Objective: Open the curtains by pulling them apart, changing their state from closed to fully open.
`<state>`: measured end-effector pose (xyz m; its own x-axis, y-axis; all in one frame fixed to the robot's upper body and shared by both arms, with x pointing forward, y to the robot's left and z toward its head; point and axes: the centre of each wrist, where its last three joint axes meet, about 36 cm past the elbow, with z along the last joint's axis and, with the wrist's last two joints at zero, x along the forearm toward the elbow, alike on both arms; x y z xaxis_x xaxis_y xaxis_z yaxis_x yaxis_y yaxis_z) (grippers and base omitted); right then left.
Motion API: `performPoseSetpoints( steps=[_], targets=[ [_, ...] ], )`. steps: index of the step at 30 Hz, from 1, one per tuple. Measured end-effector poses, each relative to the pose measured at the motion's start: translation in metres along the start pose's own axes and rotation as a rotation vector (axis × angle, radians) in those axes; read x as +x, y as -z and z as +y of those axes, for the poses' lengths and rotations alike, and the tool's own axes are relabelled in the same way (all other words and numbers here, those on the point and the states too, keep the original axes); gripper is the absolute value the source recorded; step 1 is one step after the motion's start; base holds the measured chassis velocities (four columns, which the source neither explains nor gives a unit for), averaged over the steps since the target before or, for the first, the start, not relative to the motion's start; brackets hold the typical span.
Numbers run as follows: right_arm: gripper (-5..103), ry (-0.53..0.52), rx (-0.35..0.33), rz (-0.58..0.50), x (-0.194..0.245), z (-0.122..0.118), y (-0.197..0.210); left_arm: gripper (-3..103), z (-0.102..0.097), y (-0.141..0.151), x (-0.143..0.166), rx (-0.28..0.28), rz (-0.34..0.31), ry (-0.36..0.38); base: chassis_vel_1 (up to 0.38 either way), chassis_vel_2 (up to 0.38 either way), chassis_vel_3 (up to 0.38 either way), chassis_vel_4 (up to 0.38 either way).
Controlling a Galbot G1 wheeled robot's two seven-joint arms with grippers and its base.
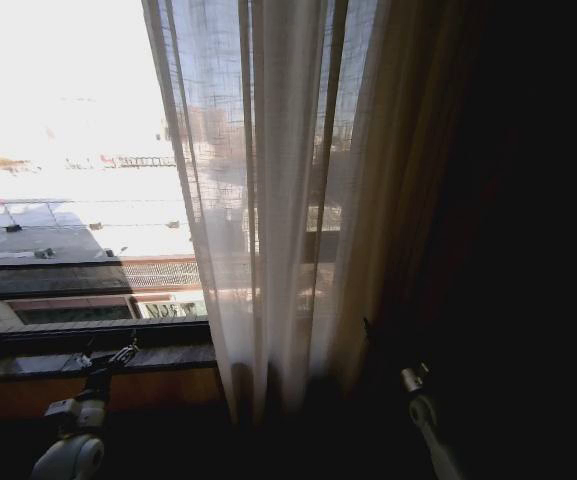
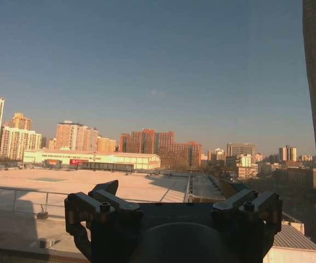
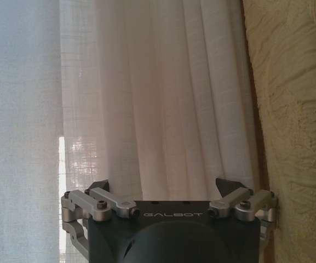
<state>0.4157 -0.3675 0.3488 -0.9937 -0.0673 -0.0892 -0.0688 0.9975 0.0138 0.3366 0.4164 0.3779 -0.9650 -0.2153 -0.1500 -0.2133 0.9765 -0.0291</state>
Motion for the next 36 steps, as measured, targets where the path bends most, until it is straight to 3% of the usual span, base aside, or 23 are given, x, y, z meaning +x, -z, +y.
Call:
performPoseSetpoints(
  steps=[9,19,36],
  targets=[
    [100,0.075,0.026,-0.001,0.004,-0.002,-0.002,100,0.0,0.0,0.0,0.0,0.0,0.0,0.0,0.0,0.0,0.0],
    [100,0.08,0.015,-0.001,0.009,-0.004,-0.001,100,0.0,0.0,0.0,0.0,0.0,0.0,0.065,0.014,-0.056,-0.008],
    [100,0.124,0.042,0.005,0.008,0.0,-0.007,100,0.0,0.0,0.0,0.0,0.0,0.0,0.297,0.157,-0.299,-0.166]
  ],
)
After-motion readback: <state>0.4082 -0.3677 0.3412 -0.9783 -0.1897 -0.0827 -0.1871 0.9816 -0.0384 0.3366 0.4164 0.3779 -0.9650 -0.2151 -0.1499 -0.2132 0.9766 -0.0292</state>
